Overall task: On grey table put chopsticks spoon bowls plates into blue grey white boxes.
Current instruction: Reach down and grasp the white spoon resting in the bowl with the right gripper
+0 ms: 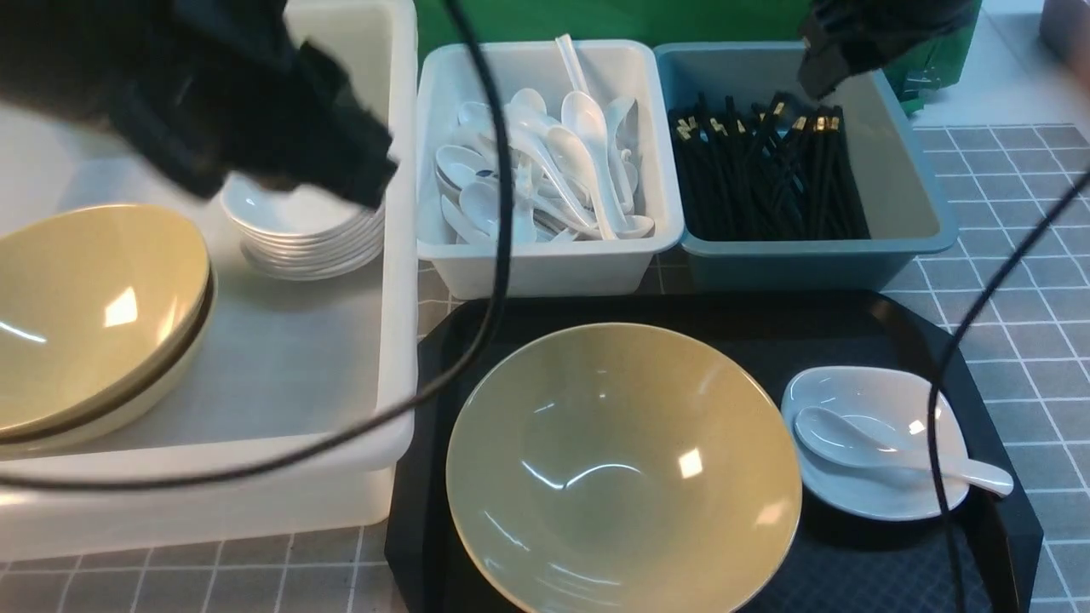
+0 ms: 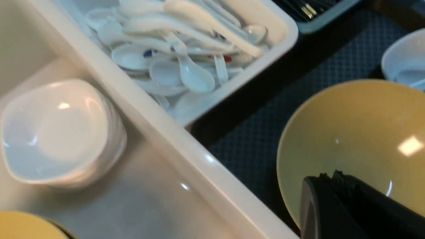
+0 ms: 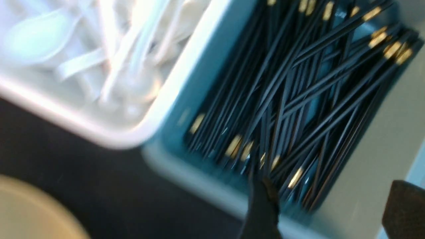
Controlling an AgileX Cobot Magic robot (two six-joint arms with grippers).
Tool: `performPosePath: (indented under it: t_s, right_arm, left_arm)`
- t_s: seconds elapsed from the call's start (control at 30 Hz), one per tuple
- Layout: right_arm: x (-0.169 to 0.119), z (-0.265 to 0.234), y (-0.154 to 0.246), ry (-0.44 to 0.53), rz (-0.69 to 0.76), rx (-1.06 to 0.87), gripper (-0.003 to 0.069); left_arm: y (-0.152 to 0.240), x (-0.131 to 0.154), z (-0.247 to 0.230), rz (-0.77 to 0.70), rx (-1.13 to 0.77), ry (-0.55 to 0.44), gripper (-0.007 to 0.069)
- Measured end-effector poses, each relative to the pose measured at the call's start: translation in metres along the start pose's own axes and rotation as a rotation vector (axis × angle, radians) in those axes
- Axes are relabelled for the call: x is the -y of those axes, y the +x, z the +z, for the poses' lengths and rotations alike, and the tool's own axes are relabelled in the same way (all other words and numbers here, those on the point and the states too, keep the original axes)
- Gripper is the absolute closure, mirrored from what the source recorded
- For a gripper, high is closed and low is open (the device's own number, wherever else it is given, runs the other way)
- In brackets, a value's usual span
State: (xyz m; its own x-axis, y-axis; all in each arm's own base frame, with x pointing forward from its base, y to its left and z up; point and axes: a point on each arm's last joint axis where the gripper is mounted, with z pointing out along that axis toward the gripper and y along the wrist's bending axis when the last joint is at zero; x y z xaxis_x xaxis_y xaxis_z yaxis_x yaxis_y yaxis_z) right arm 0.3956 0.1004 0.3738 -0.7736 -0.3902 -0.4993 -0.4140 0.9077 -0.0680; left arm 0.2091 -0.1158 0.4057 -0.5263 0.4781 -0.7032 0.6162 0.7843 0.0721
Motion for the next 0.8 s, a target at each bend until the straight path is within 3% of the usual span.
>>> performPosePath:
  t_s: [0.13,0.33,0.53,0.8]
  right_arm:
    - [-0.03,-0.018,0.034,-0.042,-0.076,-0.063,0.0167]
    - [-0.053,-0.012,0.082,-0.093,-0.143,-0.192,0.0167]
    - [-0.054,-0.005,0.123,-0.08,-0.158,-0.298,0.0167]
    - [-0.056,0.001,0.158,-0.091,-0.303,-0.36,0.0167]
  left_arm:
    - [0.022,0.007,0.004,0.036,-0.054,0.041,0.0636]
    - [0.032,0.013,0.014,0.096,-0.075,0.112,0.0636]
    - [0.032,0.018,0.018,0.14,-0.052,0.164,0.0636]
    - [0.025,0.021,0.042,0.11,-0.043,0.238,0.0636]
